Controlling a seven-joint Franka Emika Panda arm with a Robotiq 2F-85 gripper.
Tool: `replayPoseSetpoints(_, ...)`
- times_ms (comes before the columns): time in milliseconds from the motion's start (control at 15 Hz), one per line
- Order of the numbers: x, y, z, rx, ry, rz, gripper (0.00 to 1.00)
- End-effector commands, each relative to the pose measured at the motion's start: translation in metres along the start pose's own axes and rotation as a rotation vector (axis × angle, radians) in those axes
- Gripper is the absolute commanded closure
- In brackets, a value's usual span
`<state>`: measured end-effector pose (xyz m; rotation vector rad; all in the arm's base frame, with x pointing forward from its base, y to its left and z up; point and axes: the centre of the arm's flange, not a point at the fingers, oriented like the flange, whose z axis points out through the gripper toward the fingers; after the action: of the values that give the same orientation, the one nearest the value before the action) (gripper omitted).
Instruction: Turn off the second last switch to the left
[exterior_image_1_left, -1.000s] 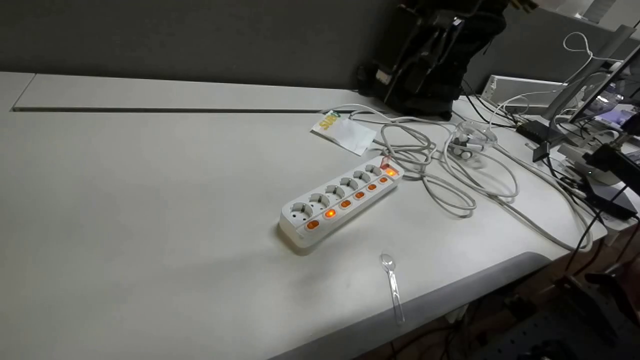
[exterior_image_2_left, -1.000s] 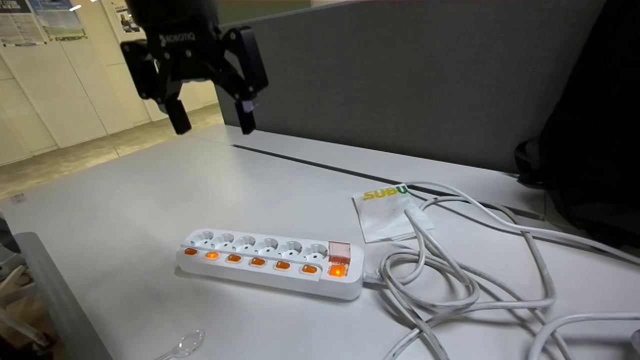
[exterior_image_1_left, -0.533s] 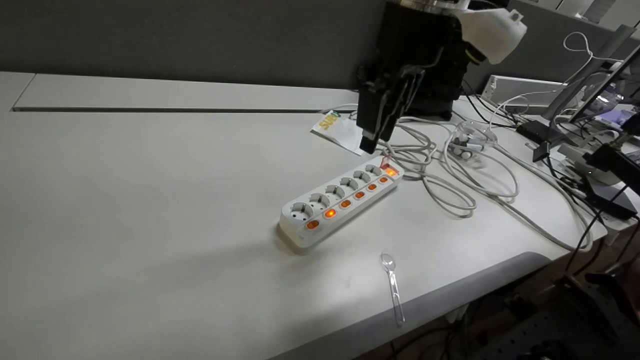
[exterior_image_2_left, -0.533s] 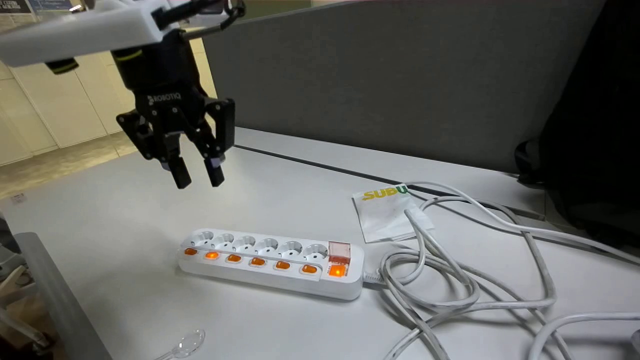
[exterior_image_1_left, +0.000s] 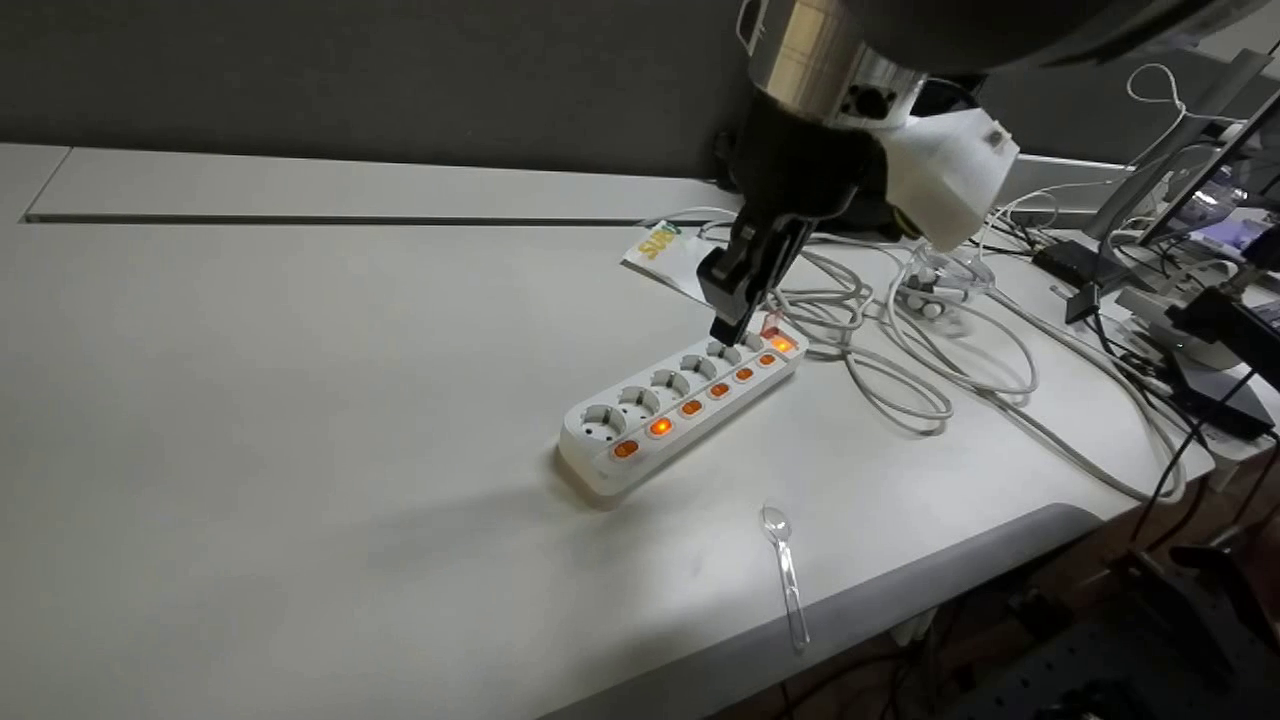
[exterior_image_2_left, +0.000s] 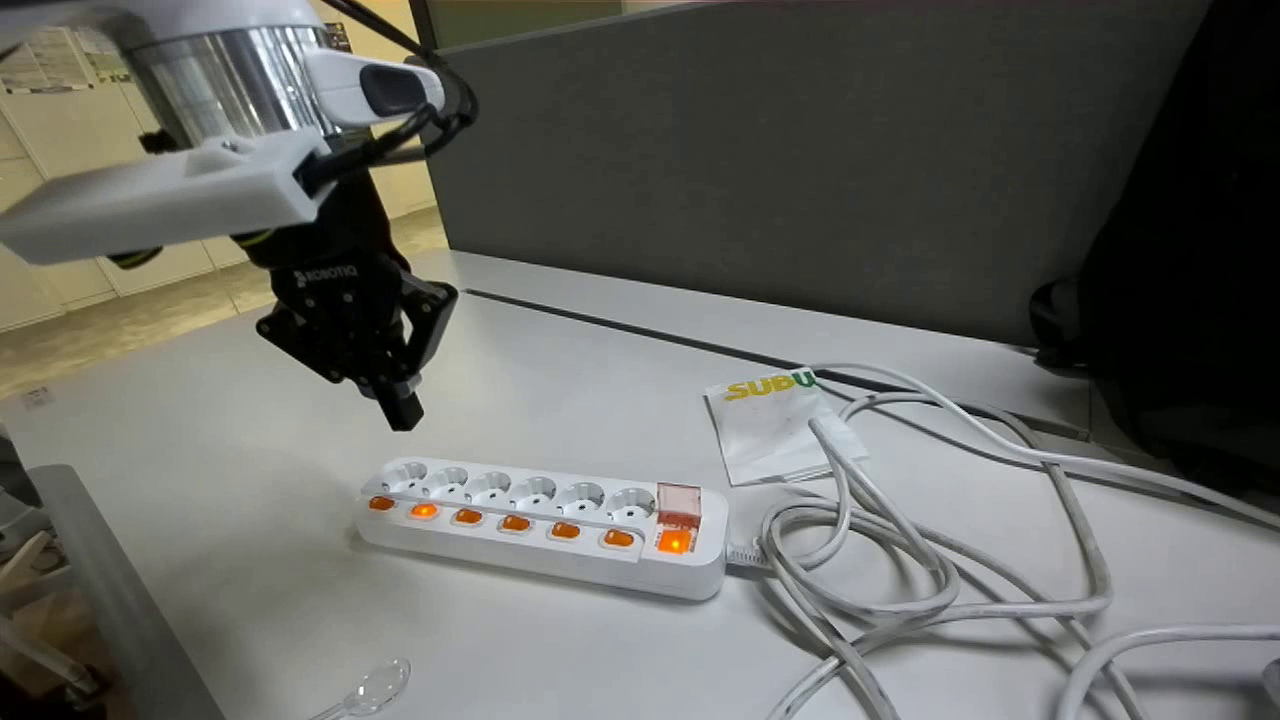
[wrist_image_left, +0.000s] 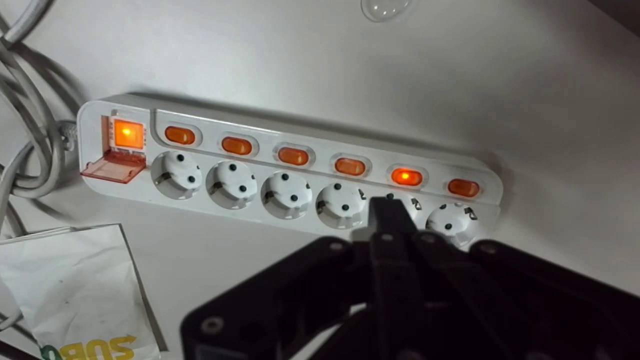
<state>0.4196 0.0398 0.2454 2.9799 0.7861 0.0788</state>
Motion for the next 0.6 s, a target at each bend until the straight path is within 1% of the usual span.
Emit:
replayPoseSetpoints(0,0.000,-0.004,0.021,0.008,0.014,0.058,1.00)
replayPoseSetpoints(67,-0.001,-0.002,0.011,0.005,0.006,0.014,1.00)
replayPoseSetpoints(200,-0.003,-0.003,0.017,0.010,-0.003,0.010,0.99)
replayPoseSetpoints(400,-0.002,-0.002,0.016,0.009,-0.001,0.010,0.99)
replayPoseSetpoints(533,0.001,-0.004,0.026,0.006,-0.017,0.012,1.00)
